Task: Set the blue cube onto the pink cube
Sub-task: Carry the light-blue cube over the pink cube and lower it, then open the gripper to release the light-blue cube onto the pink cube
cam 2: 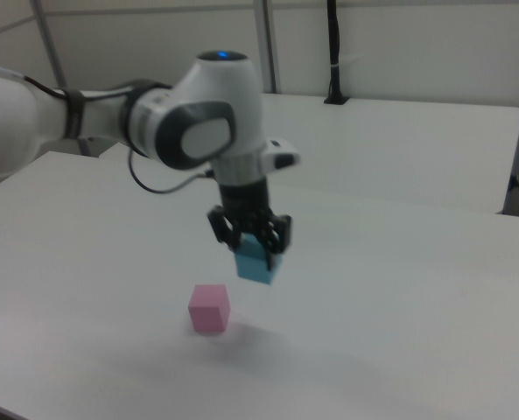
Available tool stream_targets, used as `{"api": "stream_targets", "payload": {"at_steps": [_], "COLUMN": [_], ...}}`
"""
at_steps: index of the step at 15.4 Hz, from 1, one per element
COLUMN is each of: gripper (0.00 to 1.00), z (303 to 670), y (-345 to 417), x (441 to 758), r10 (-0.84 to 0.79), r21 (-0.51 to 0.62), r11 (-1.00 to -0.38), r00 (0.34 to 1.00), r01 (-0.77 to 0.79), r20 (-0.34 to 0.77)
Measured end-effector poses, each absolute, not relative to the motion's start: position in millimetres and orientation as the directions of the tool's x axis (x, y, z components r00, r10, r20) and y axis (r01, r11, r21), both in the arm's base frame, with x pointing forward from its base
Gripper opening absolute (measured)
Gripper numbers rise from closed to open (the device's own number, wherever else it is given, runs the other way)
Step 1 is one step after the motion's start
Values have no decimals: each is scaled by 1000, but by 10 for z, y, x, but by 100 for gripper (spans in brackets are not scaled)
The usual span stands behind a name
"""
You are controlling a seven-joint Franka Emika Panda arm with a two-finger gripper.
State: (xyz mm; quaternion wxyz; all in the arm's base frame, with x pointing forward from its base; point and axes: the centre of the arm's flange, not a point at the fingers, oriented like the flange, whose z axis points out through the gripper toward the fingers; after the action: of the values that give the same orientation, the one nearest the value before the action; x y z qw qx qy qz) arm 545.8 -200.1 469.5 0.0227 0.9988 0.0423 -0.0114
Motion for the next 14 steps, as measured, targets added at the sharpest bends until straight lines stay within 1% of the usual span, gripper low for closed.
{"api": "stream_targets", "payload": {"at_steps": [1,3,4,5,9,14], "gripper": [59,59,59,59,59,59], "z": [4749,4746,4694,4650,4420,4121], "y": [-1776,-1261,-947,-799,-547,-584], "x": [5524,5672,5726,5734,5683,5629], "r10": [86,103,121,138,199,252], "r21": [40,36,30,26,56,116], "r11": [-995,-994,-992,-990,-976,-951], "r00": [996,994,992,989,967,936], "r01": [87,104,123,140,210,287], "r20": [-21,-19,-38,-60,-157,-247]}}
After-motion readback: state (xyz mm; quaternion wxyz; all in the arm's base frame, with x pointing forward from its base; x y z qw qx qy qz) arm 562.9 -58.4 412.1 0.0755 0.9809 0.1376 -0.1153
